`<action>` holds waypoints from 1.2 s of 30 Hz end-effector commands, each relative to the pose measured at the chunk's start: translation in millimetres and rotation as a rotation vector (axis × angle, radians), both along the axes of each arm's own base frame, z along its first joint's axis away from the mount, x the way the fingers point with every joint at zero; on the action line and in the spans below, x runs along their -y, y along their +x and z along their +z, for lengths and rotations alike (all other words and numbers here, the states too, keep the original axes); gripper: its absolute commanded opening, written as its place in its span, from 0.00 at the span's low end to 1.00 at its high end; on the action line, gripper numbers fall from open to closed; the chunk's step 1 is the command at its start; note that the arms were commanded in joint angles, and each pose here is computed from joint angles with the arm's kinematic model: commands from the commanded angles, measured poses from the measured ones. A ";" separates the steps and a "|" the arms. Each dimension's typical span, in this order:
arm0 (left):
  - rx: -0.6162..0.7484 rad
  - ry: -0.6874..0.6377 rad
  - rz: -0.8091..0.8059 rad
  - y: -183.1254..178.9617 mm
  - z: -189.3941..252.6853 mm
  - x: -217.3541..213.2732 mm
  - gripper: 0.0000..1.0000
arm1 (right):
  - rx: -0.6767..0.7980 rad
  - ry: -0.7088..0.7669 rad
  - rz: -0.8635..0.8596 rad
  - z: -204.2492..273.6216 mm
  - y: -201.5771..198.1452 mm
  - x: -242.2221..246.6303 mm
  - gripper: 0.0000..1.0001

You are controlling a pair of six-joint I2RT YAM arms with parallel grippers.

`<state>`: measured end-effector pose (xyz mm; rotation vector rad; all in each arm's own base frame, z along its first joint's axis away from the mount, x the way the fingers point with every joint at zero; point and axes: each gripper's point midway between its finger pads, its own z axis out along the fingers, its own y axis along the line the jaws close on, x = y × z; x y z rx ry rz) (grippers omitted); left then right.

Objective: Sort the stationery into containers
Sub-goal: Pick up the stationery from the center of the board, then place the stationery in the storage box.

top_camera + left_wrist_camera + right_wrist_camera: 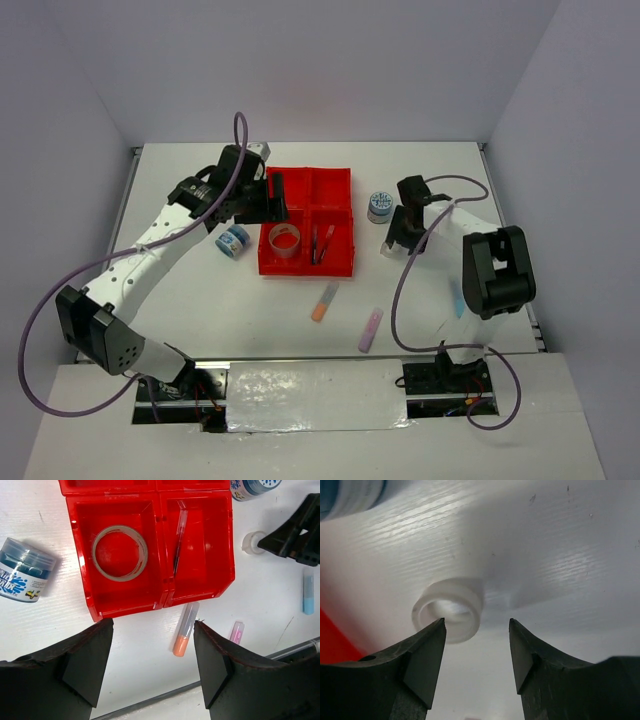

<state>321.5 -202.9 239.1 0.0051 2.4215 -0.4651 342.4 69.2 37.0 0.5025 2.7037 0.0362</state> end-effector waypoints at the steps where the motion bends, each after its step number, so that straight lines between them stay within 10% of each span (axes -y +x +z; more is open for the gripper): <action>1: 0.042 -0.028 -0.034 -3.7 15.9 -0.6 0.77 | 0.020 -0.012 0.010 -7.7 21.4 3.9 0.60; 6: 0.043 -0.020 -0.035 -2.7 18.7 -5.0 0.77 | -0.034 -0.021 0.013 -27.1 20.6 5.4 0.48; 12: 0.057 -0.009 -0.016 -0.4 25.7 -15.2 0.78 | 0.011 0.049 0.014 -5.0 20.9 -6.6 0.00; 24: -0.045 0.116 0.453 8.9 2.0 -165.5 0.83 | 0.420 0.274 0.296 175.1 18.8 -188.5 0.00; 33: -0.013 0.078 0.436 1.5 5.5 -179.6 0.85 | 0.327 0.195 0.484 137.8 30.3 -291.4 0.00; 36: 0.003 0.072 0.429 -6.4 5.6 -179.0 0.99 | 0.315 0.187 0.509 123.7 39.7 -303.4 0.00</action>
